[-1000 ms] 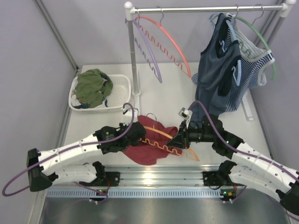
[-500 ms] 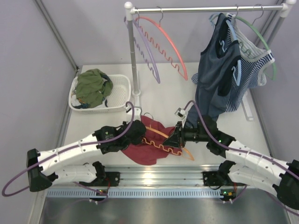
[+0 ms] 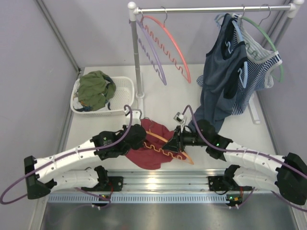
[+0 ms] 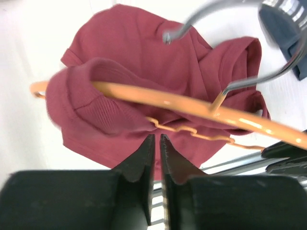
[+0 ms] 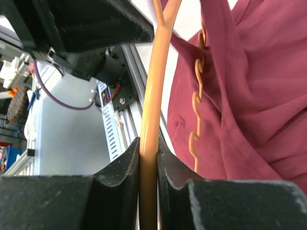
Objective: Place the tank top on the hanger
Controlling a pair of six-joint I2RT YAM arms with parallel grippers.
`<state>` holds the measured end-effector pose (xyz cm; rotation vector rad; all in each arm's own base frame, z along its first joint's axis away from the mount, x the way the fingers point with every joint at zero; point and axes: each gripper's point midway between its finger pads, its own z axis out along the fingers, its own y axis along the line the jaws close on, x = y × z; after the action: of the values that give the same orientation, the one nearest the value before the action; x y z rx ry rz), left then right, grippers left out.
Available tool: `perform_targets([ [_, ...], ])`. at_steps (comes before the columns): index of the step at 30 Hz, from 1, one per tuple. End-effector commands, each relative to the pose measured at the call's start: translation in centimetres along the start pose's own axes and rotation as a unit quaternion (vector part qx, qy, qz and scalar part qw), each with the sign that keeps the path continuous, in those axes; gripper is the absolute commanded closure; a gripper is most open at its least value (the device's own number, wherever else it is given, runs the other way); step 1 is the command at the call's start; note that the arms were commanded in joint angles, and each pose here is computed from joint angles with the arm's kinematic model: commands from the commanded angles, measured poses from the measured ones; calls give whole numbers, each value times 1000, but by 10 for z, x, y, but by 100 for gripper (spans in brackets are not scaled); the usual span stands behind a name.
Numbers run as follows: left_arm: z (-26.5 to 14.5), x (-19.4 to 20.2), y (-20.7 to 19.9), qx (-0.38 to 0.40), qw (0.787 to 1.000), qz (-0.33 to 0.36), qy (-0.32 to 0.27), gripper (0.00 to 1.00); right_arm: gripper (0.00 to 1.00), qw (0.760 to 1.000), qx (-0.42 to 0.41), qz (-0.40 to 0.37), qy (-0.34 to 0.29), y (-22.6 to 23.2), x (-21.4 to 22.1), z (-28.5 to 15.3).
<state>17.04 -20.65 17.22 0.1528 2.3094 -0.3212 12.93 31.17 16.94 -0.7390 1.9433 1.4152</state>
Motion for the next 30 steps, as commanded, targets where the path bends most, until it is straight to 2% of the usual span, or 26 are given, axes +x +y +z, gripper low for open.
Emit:
perform_targets([
  [1, -7, -13, 15, -29, 998, -33, -40, 78, 100, 997, -24, -55, -50, 17, -19, 10],
  [4, -12, -17, 23, -42, 997, -44, -49, 63, 100, 997, -9, -62, -44, 14, -11, 16],
  [8, -17, -23, 16, -10, 997, -49, -62, 57, 100, 997, 9, -65, -39, 6, -4, 21],
  [14, -26, -30, -9, 97, 990, -41, -97, 55, 100, 997, 22, -65, -36, 0, -4, 25],
  [20, -21, -34, -29, 148, 981, -21, -123, 54, 100, 997, 24, -65, -31, -1, -4, 28],
  [30, 7, -40, -26, 102, 982, -23, -158, 53, 100, 997, 30, -72, -16, 0, -2, 31],
])
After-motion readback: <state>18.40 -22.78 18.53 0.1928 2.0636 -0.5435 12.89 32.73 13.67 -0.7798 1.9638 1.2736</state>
